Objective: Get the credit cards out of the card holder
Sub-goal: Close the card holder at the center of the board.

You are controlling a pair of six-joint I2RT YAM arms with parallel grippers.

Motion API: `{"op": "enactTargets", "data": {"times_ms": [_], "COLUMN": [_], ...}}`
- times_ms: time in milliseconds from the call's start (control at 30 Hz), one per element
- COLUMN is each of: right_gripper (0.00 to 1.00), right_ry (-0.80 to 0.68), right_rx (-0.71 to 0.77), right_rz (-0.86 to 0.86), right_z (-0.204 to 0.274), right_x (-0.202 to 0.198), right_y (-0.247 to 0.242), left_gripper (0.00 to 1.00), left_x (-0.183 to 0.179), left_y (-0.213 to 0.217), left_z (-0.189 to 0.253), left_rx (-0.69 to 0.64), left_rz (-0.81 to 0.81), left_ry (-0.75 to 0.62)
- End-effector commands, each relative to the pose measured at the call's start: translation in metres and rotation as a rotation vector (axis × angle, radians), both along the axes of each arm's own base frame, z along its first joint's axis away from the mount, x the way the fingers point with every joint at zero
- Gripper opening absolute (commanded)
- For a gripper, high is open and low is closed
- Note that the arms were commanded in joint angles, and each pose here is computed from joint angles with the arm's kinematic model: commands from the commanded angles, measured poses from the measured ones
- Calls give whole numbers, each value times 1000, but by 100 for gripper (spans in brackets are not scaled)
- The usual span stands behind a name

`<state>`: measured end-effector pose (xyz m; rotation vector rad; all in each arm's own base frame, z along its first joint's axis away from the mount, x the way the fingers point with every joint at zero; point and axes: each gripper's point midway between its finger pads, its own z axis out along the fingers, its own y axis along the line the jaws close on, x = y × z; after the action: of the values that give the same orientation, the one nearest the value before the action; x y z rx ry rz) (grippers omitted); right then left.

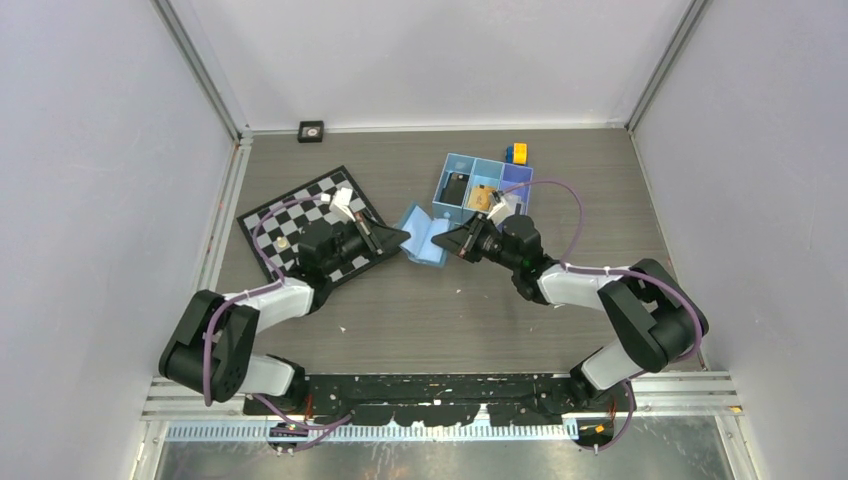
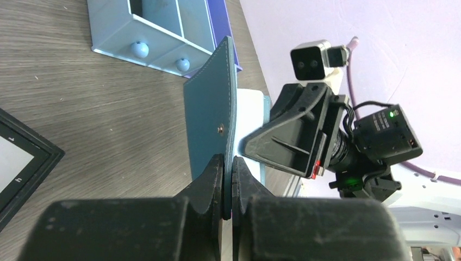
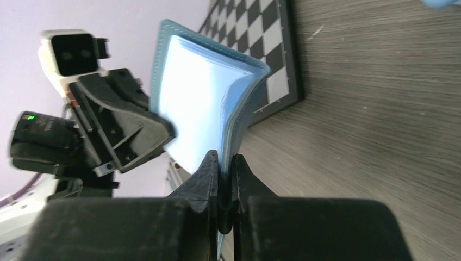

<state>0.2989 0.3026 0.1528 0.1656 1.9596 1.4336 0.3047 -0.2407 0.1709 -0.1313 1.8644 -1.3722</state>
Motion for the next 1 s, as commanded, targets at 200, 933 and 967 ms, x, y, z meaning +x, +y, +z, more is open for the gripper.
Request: {"op": "enactTargets", "data": {"times_ms": [200,933,967], "right_gripper": [2,34,35], "right_ry": [94,145,141], "right_rx": [-202,-385,-384], "right_rz": [-59,-91,-94], "right_z": [-26,-39,-37], "right_x": [21,22,21], "right_y": [-3,-12,-12], "left_gripper": [0,0,0], "left_x": [-1,8,10], "left_y": [-15,-29,-30], "left_z": [28,-14,-18], "left_rx": [-18,38,45], "left_rz": [-68,-90,-93], "left_ry": [-105,41,57]}}
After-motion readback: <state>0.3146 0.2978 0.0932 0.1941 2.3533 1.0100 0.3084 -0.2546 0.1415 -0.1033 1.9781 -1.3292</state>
